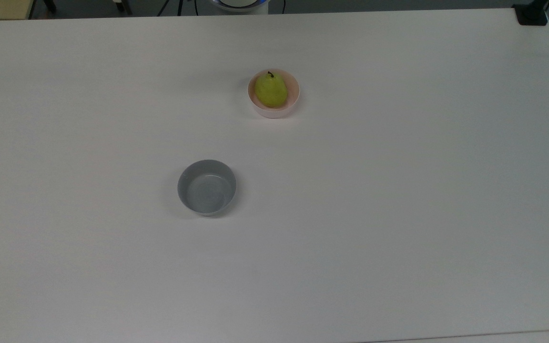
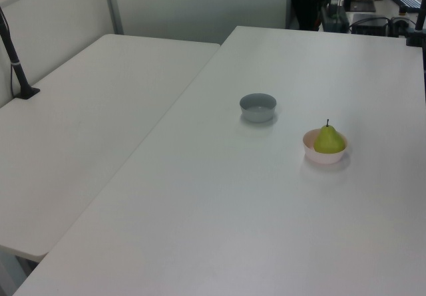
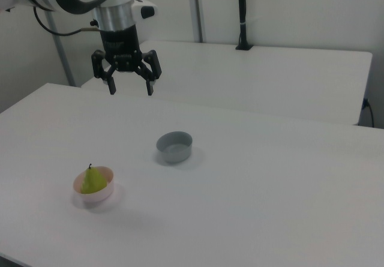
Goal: Pick up a pear from the bowl
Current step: 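Move the gripper over the green pear in the pink bowl, then lower the gripper onto the pear and close around it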
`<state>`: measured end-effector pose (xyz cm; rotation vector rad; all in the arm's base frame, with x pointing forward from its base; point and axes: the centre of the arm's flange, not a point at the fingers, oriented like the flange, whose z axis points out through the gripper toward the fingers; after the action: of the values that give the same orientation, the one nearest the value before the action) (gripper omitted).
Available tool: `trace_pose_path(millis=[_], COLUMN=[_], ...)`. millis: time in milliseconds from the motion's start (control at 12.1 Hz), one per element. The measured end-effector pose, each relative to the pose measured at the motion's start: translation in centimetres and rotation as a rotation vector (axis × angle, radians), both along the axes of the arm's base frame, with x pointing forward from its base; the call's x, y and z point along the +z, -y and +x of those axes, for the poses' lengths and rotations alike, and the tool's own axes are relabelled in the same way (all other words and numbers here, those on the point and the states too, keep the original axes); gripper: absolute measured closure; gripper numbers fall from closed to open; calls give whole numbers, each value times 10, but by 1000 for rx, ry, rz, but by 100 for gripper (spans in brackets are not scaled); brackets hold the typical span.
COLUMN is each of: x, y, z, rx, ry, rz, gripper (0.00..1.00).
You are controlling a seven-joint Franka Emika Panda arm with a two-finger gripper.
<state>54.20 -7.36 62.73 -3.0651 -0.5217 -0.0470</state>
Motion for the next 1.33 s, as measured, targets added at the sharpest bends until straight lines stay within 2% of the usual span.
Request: trace_pose_path(millis=[166,414,663,911,1325], x=[-19,-53,-89,-120,-189], y=[-5,-46,-84,-117,-172], z=[0,-1,-8,-18,-39], rx=[132,242,305,245,152], ry=[-37,-114,-191,-247,-157], rz=[-9,-42,-42,-37,-56], gripper=[0,0,0,0,0])
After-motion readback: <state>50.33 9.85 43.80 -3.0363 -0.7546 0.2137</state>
